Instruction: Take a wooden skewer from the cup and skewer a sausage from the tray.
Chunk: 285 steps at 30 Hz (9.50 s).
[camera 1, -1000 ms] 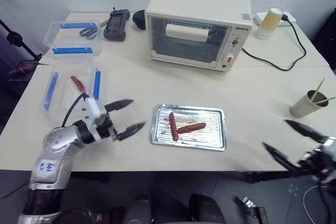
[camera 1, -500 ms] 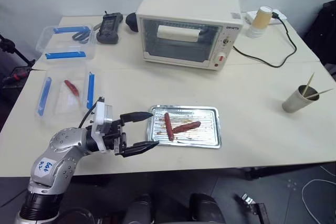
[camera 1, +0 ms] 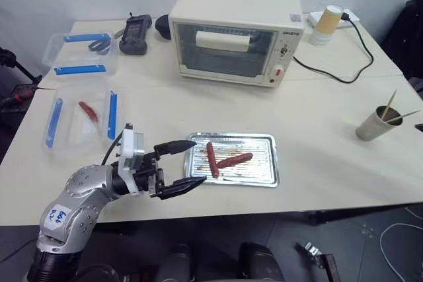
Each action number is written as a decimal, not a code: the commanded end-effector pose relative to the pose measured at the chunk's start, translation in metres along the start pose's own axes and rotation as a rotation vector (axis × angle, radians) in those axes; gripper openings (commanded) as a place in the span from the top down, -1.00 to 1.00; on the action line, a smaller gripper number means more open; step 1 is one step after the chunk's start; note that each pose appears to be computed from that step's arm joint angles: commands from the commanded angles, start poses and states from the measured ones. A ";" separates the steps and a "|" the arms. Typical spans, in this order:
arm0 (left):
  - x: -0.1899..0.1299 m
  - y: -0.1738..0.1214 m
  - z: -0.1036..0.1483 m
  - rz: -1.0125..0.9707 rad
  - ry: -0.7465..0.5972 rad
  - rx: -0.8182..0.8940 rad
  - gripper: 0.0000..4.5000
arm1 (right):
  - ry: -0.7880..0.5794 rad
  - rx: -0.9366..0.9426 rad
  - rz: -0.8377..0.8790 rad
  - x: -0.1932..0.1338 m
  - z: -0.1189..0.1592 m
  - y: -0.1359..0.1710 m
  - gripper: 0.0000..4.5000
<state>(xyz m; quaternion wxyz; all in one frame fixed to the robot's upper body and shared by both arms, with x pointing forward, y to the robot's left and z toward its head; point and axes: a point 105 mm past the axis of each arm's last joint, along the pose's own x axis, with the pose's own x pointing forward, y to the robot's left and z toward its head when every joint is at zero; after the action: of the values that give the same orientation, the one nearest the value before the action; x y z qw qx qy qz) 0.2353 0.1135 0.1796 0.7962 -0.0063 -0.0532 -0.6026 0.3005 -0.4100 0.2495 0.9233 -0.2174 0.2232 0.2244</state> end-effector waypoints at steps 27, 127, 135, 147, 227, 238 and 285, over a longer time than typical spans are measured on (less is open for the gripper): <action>-0.002 -0.004 0.014 0.080 -0.012 0.047 -0.98 | -0.135 0.215 -0.317 0.050 0.019 -0.030 -1.00; 0.146 0.059 0.082 0.166 -0.642 0.237 1.00 | -0.852 0.837 0.860 0.059 0.198 0.186 0.88; 0.117 0.070 0.077 0.231 -0.598 0.244 1.00 | -0.922 0.777 0.669 0.052 0.177 0.151 -0.20; -0.029 0.056 0.027 0.316 -0.184 0.200 1.00 | -0.413 -0.053 0.500 0.063 0.005 0.141 -0.98; -0.051 0.007 -0.025 0.203 0.109 0.019 1.00 | -0.285 -0.464 0.956 0.142 0.115 0.297 0.83; -0.030 0.003 -0.030 0.094 0.108 0.001 1.00 | -0.303 -0.461 1.010 0.132 0.123 0.310 0.83; -0.021 0.004 -0.031 0.077 0.095 -0.003 1.00 | -0.247 -0.437 1.029 0.138 0.112 0.312 0.83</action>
<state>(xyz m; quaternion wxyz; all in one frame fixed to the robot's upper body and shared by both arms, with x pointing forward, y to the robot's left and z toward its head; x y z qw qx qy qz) 0.2368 0.1354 0.1422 0.8228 0.0156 -0.0003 -0.5682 0.2912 -0.0612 0.1685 0.6564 -0.2299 0.1538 0.7018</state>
